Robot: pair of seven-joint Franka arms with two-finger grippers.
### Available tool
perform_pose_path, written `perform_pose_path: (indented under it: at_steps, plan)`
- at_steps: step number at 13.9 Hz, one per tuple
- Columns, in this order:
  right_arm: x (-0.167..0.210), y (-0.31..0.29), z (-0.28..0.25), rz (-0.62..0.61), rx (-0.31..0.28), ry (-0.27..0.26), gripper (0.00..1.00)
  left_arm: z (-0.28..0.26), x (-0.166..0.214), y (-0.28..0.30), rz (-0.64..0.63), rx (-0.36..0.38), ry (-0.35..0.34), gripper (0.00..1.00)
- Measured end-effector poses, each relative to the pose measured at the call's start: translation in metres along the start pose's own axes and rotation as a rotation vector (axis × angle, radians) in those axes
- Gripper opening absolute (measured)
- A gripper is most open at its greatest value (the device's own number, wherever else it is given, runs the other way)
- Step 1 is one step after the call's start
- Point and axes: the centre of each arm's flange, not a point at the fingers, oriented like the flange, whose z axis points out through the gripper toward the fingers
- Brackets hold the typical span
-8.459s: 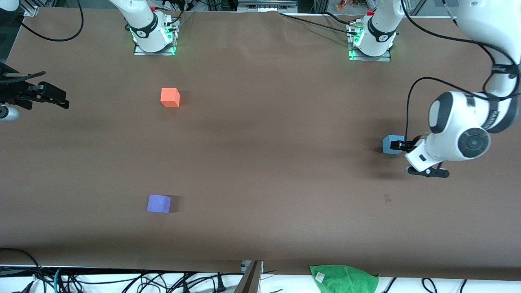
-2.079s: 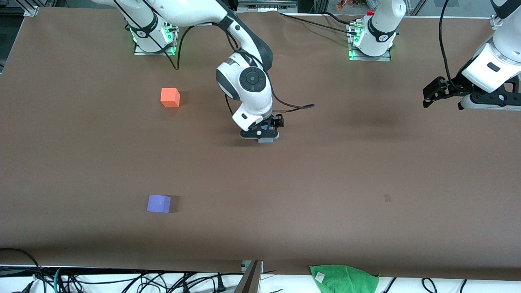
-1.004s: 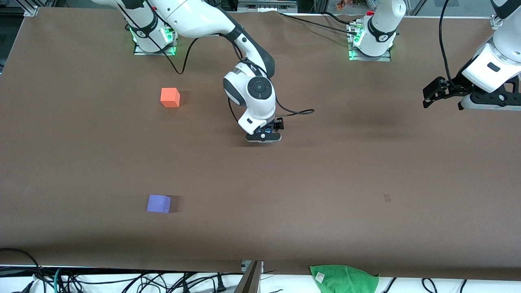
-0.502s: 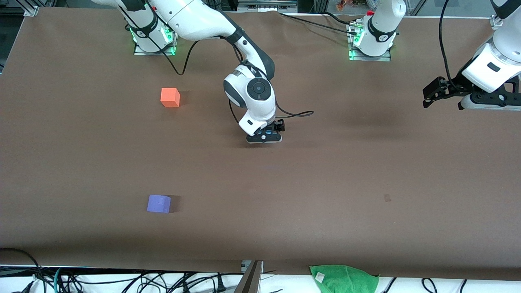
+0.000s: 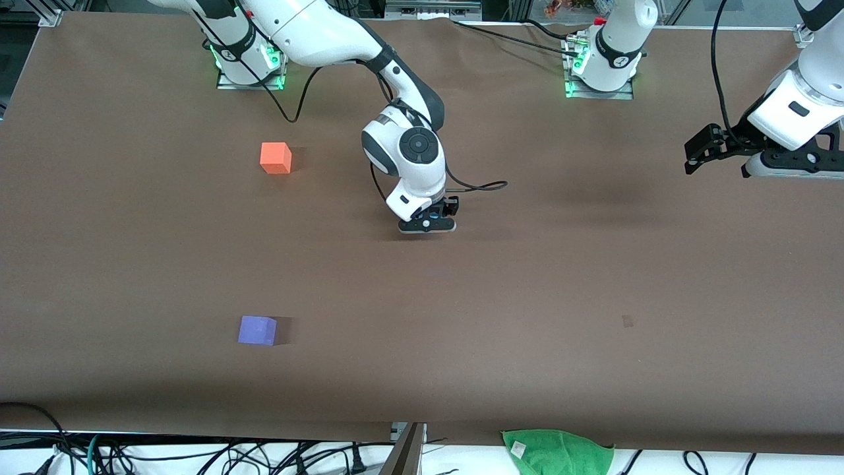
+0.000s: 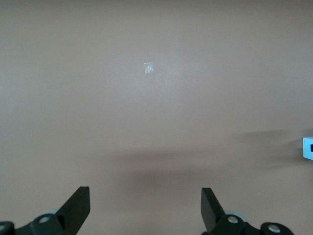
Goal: Place blue block between orange and purple blocks
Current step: 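Carry the light blue block with the right gripper toward the orange block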
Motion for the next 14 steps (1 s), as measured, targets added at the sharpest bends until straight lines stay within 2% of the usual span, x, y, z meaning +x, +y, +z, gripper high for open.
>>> perform_pose_path:
  at_steps: [4, 7, 11, 14]
  plan:
    - [0.009, 0.003, -0.007, -0.006, 0.006, 0.02, 0.58, 0.0, 0.0, 0.0, 0.0, 0.0, -0.001, 1.0]
    - [0.033, 0.023, -0.038, 0.001, -0.014, 0.015, 0.58, 0.0, 0.0, 0.001, 0.002, 0.0, -0.001, 1.0]
    - [0.081, 0.092, -0.113, 0.039, -0.067, -0.035, 0.58, 0.0, 0.0, 0.001, 0.003, 0.0, -0.002, 1.0]
    - [0.102, 0.15, -0.144, -0.007, -0.114, -0.113, 0.58, 0.0, 0.0, 0.003, 0.005, 0.0, -0.002, 1.0]
